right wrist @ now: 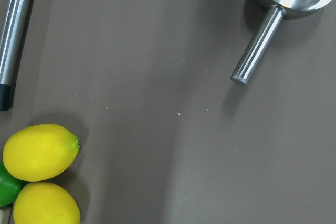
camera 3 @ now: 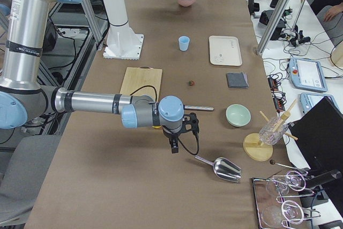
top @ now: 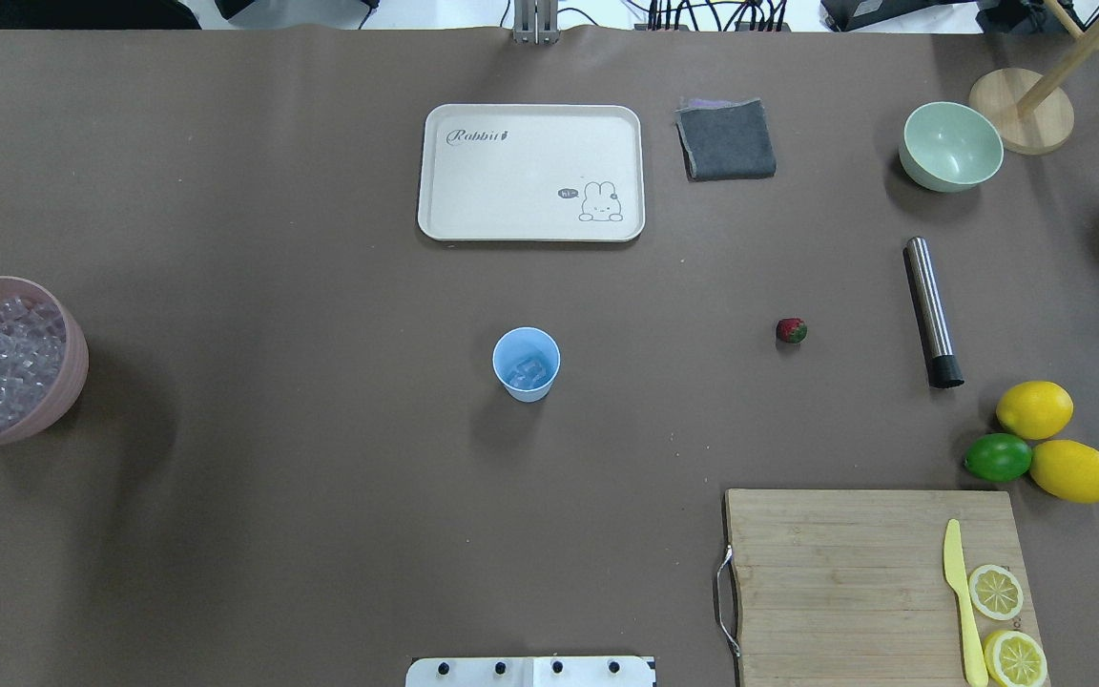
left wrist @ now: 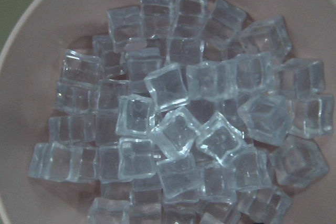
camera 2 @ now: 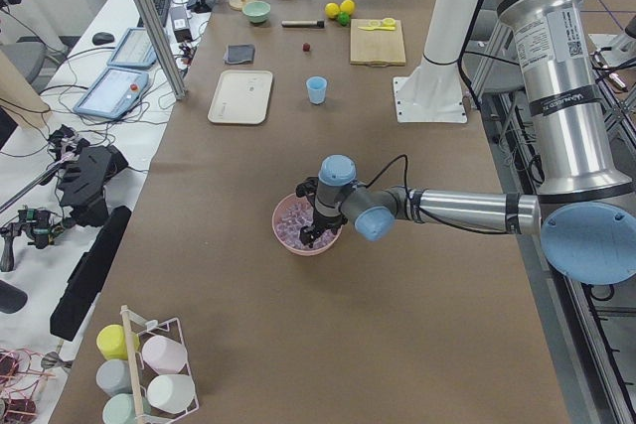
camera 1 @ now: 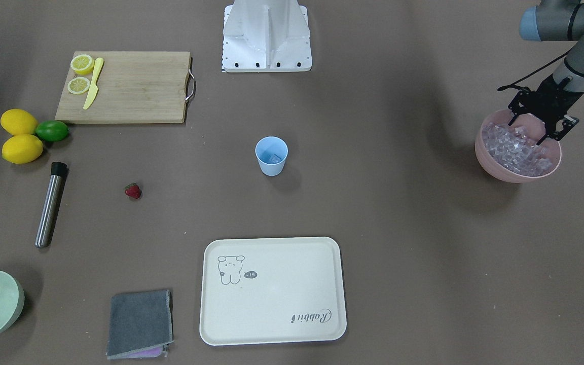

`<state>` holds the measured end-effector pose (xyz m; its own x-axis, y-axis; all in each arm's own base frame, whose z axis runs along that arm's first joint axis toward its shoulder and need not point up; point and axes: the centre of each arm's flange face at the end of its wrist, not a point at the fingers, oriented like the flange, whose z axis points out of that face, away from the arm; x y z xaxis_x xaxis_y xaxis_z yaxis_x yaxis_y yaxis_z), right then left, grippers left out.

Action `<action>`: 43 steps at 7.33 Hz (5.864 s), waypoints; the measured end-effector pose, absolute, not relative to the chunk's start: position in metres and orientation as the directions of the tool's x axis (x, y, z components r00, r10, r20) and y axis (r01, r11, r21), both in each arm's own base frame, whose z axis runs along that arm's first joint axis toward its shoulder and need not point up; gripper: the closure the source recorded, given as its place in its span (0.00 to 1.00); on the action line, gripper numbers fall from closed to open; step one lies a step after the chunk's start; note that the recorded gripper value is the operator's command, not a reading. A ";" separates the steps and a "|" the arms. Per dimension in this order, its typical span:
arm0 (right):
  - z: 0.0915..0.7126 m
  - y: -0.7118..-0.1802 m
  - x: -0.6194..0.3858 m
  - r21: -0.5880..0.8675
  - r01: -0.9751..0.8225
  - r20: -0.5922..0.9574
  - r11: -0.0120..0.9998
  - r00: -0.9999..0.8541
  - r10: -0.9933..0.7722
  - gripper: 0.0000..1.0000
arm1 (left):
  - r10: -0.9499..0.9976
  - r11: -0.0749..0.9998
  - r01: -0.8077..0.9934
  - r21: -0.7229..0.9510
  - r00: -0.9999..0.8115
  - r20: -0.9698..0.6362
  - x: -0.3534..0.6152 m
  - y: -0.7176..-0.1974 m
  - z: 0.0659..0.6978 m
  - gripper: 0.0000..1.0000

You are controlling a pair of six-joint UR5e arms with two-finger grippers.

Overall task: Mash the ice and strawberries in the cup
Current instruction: 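Lower the left gripper into the pink bowl and grasp a third ice cube, then carry the ice cube with the left gripper over the light-blue cup, then release ice into cup with left gripper while right gripper reaches toward strawberry, then lower the right gripper onto the small strawberry to grasp it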

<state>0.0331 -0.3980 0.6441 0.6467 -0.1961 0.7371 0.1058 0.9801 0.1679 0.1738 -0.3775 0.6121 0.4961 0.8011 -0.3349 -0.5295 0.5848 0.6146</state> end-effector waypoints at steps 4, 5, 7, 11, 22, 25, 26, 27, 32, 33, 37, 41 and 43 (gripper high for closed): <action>0.635 -0.399 0.033 0.184 0.103 0.736 0.978 0.645 -0.206 0.00 | 0.794 0.597 -0.525 0.607 0.499 -0.348 0.177 -0.376 0.612 1.00; 0.633 -0.399 0.033 0.187 0.103 0.736 0.977 0.643 -0.209 0.00 | 0.792 0.599 -0.523 0.606 0.496 -0.356 0.177 -0.376 0.609 1.00; 0.631 -0.399 0.033 0.189 0.102 0.740 0.977 0.639 -0.210 0.00 | 0.781 0.619 -0.518 0.590 0.480 -0.398 0.175 -0.375 0.596 1.00; 0.630 -0.399 0.032 0.191 0.102 0.746 0.976 0.631 -0.212 0.00 | 0.722 0.690 -0.446 0.570 0.470 -0.507 0.154 -0.415 0.527 1.00; 0.624 -0.405 0.031 0.198 0.099 0.745 0.975 0.631 -0.215 0.00 | 0.391 0.920 -0.147 0.363 0.410 -0.824 0.516 -0.430 0.162 1.00; 0.627 -0.403 0.031 0.193 0.099 0.746 0.976 0.631 -0.212 0.00 | 0.389 0.921 -0.147 0.361 0.410 -0.825 0.537 -0.429 0.148 1.00; 0.628 -0.402 0.031 0.190 0.099 0.746 0.977 0.632 -0.210 0.00 | 0.390 0.920 -0.142 0.365 0.414 -0.822 0.540 -0.431 0.146 1.00; 0.629 -0.401 0.031 0.188 0.099 0.747 0.977 0.632 -0.208 0.00 | 0.393 0.918 -0.134 0.372 0.421 -0.817 0.541 -0.434 0.145 1.00; 0.626 -0.402 0.031 0.192 0.096 0.747 0.977 0.631 -0.209 0.00 | 0.386 0.920 -0.114 0.376 0.445 -0.808 0.544 -0.445 0.147 0.03; 0.617 -0.409 0.029 0.189 0.081 0.750 0.979 0.632 -0.197 0.00 | 0.381 0.921 -0.101 0.377 0.446 -0.810 0.538 -0.449 0.143 0.03; 0.505 -0.482 -0.086 0.098 0.030 0.799 0.995 0.594 -0.097 0.00 | 0.378 0.916 -0.088 0.392 0.522 -0.765 0.413 -0.503 0.207 0.03; 0.398 -0.488 -0.293 0.096 0.014 0.770 0.995 0.633 -0.083 0.02 | 0.333 0.933 -0.091 0.348 0.584 -0.740 0.326 -0.497 0.296 0.03; 0.397 -0.477 -0.356 0.145 0.035 0.730 0.989 0.671 -0.131 0.10 | 0.271 0.951 -0.060 0.302 0.625 -0.732 0.284 -0.495 0.337 0.03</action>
